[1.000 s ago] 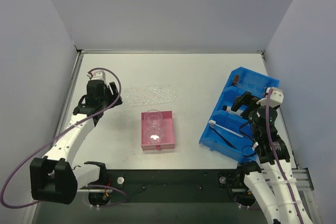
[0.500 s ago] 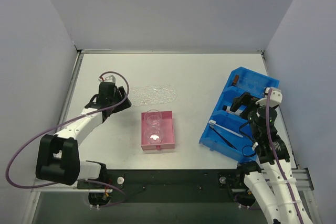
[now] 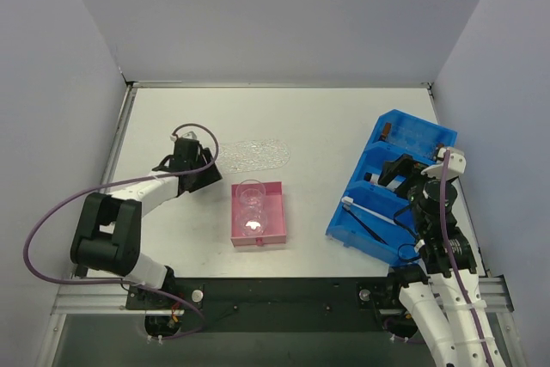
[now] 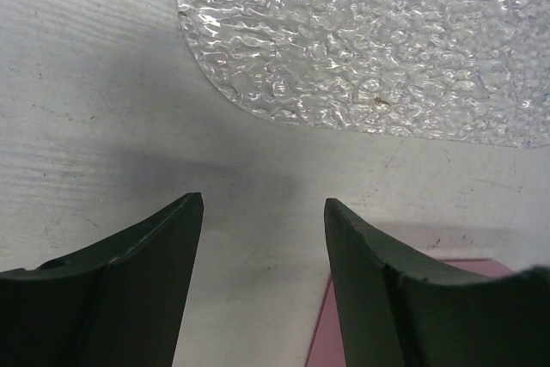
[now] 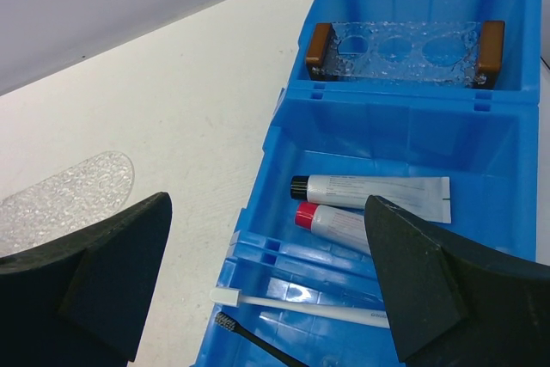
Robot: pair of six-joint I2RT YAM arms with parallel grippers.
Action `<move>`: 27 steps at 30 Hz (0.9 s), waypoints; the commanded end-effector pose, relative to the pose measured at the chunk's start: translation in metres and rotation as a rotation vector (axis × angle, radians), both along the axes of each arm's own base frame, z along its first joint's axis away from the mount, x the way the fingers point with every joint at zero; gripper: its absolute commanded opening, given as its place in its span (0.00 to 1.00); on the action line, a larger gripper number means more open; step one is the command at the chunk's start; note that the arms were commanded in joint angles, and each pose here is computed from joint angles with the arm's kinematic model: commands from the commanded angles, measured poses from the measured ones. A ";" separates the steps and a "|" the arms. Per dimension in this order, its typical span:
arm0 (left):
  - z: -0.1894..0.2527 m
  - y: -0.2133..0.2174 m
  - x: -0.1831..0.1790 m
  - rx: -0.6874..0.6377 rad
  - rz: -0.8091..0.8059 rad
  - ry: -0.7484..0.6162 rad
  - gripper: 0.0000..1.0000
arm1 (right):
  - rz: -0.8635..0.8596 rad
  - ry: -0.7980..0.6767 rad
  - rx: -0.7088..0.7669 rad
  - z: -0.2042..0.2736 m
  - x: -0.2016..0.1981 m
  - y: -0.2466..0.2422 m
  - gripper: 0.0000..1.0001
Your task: Prepare toiletry sets of a toothbrush and toothpaste on the tray
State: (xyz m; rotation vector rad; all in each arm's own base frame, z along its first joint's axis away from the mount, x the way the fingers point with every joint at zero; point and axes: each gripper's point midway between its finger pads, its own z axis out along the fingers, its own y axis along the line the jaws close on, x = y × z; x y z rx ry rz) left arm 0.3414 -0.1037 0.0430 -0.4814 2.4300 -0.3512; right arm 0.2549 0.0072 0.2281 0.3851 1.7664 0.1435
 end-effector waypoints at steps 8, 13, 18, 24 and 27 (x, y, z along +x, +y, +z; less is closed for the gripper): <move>-0.003 -0.014 0.032 -0.027 -0.019 -0.059 0.78 | -0.009 -0.018 0.016 0.002 0.001 -0.001 0.89; -0.001 -0.015 0.040 -0.028 -0.022 -0.091 0.78 | -0.013 -0.029 0.015 0.005 -0.001 -0.002 0.89; -0.001 -0.015 0.047 -0.026 -0.023 -0.099 0.78 | -0.011 -0.024 0.016 0.004 0.000 -0.001 0.88; -0.002 -0.017 0.054 -0.019 -0.036 -0.115 0.78 | -0.011 -0.025 0.019 0.004 -0.001 -0.001 0.89; -0.005 -0.019 0.057 -0.018 -0.046 -0.115 0.78 | -0.011 -0.023 0.018 0.003 -0.001 -0.001 0.88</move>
